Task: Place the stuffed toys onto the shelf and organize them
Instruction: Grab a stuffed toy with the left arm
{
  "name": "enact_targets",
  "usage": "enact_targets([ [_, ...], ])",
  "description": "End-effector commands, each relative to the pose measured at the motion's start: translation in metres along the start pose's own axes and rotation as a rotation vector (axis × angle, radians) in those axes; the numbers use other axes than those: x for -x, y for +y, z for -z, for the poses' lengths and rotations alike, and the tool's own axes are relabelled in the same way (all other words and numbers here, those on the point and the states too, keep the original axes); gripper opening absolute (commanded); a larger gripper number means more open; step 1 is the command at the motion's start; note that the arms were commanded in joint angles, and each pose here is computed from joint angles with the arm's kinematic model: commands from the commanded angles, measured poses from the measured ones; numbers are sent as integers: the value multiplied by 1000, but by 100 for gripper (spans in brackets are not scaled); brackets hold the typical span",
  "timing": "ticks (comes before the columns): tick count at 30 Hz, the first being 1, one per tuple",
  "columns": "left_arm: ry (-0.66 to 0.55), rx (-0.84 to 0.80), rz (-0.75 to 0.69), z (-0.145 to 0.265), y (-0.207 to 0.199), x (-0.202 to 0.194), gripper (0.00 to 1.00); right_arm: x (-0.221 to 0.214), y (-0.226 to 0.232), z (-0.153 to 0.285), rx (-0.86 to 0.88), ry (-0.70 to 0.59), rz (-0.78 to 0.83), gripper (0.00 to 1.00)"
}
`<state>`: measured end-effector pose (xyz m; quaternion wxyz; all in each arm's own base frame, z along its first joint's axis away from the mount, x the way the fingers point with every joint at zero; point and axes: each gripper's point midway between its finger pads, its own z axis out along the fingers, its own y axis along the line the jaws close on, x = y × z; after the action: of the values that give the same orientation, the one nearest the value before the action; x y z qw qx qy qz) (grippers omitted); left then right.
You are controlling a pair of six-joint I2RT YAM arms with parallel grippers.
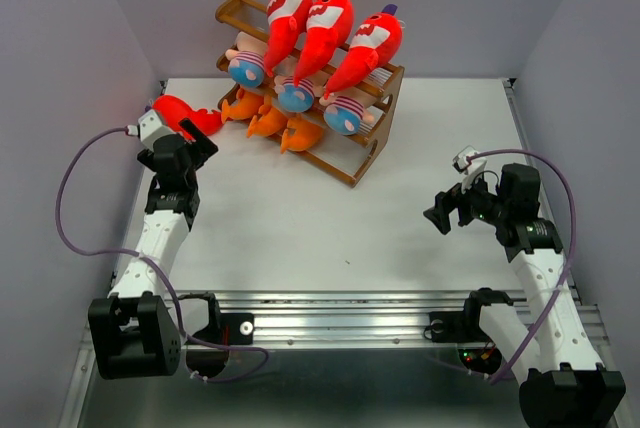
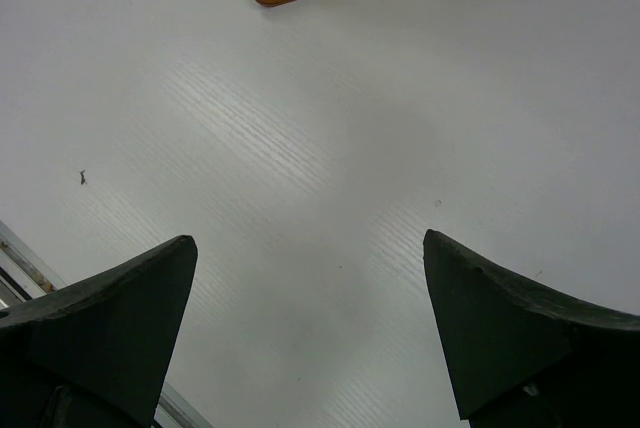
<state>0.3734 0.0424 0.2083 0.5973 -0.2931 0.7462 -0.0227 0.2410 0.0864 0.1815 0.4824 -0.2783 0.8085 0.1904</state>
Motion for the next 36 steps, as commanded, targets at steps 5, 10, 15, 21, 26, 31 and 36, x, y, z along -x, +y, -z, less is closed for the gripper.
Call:
enact_targets([
  [5,-34,-12,32,-3,-4,13,99,7,-5,1,-20,-29,31,100],
  [10,-34,-12,32,-3,-4,13,99,7,-5,1,-20,-29,31,100],
  [15,-29,-11,33,-3,-3,11,99,7,-5,1,-20,-29,31,100],
  [21,-30,-10,33,-3,-3,11,99,8,-5,1,-20,-30,32,100],
  [26,-29,-4,33,-3,-2,10,99,7,-5,1,-20,-29,33,100],
  [31,-31,-3,34,-3,-2,11,99,8,-5,1,-21,-32,35,100],
  [36,-30,-4,34,-3,-2,11,99,8,-5,1,-21,-32,35,100],
])
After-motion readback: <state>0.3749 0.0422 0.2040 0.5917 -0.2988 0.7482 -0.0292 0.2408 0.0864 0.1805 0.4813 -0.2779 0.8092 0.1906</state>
